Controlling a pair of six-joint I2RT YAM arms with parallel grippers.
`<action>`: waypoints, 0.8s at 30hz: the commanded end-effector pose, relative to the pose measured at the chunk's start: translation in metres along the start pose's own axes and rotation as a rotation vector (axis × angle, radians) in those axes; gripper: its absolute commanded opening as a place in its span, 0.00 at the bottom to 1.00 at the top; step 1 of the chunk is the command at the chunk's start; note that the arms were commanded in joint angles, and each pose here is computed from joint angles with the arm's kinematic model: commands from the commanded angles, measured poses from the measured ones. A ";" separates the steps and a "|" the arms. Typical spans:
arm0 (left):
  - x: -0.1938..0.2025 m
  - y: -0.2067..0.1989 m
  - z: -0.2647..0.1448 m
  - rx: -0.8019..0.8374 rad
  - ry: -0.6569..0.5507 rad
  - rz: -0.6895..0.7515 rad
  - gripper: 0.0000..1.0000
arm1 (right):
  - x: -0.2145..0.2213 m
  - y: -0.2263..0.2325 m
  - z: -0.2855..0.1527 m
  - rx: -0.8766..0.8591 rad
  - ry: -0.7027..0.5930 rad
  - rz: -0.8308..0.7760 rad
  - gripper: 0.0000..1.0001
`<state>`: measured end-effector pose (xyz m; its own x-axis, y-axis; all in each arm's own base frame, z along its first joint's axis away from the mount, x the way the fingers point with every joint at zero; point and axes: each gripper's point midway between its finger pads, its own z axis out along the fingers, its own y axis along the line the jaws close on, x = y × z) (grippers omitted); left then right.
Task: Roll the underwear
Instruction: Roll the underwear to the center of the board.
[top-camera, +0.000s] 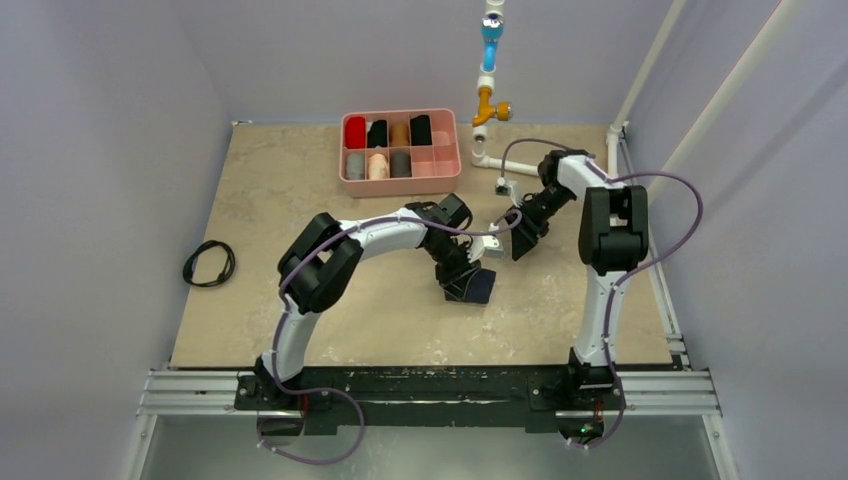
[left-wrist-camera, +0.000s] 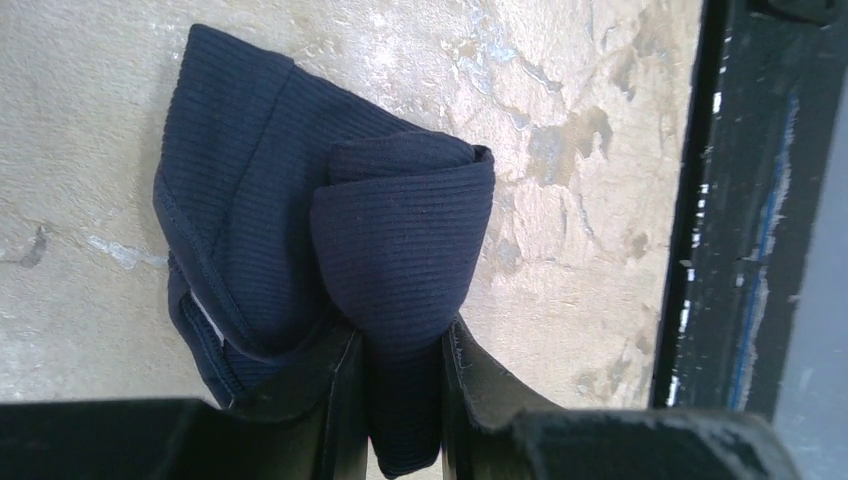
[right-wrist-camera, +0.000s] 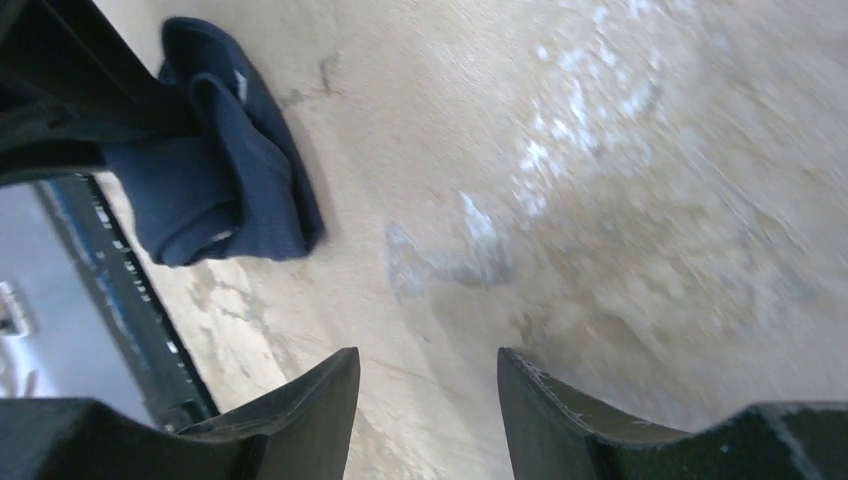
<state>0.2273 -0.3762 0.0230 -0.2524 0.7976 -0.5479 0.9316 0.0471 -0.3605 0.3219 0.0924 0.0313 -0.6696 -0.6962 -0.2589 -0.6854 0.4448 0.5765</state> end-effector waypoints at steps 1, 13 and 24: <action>0.060 0.002 0.011 0.083 0.160 -0.236 0.00 | -0.008 -0.020 -0.025 0.223 -0.093 -0.044 0.53; 0.050 0.009 0.008 0.241 0.127 -0.434 0.00 | 0.009 -0.010 -0.034 0.446 -0.246 0.006 0.56; 0.046 0.016 0.016 0.355 0.143 -0.637 0.00 | 0.032 0.029 -0.024 0.430 -0.277 -0.122 0.57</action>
<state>0.2327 -0.3686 0.0239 -0.6576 0.7199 -0.2219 0.5049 0.2026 -0.8391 0.2916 0.0640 0.0466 -0.6646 -0.5901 -0.4584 -0.7271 0.6521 0.2147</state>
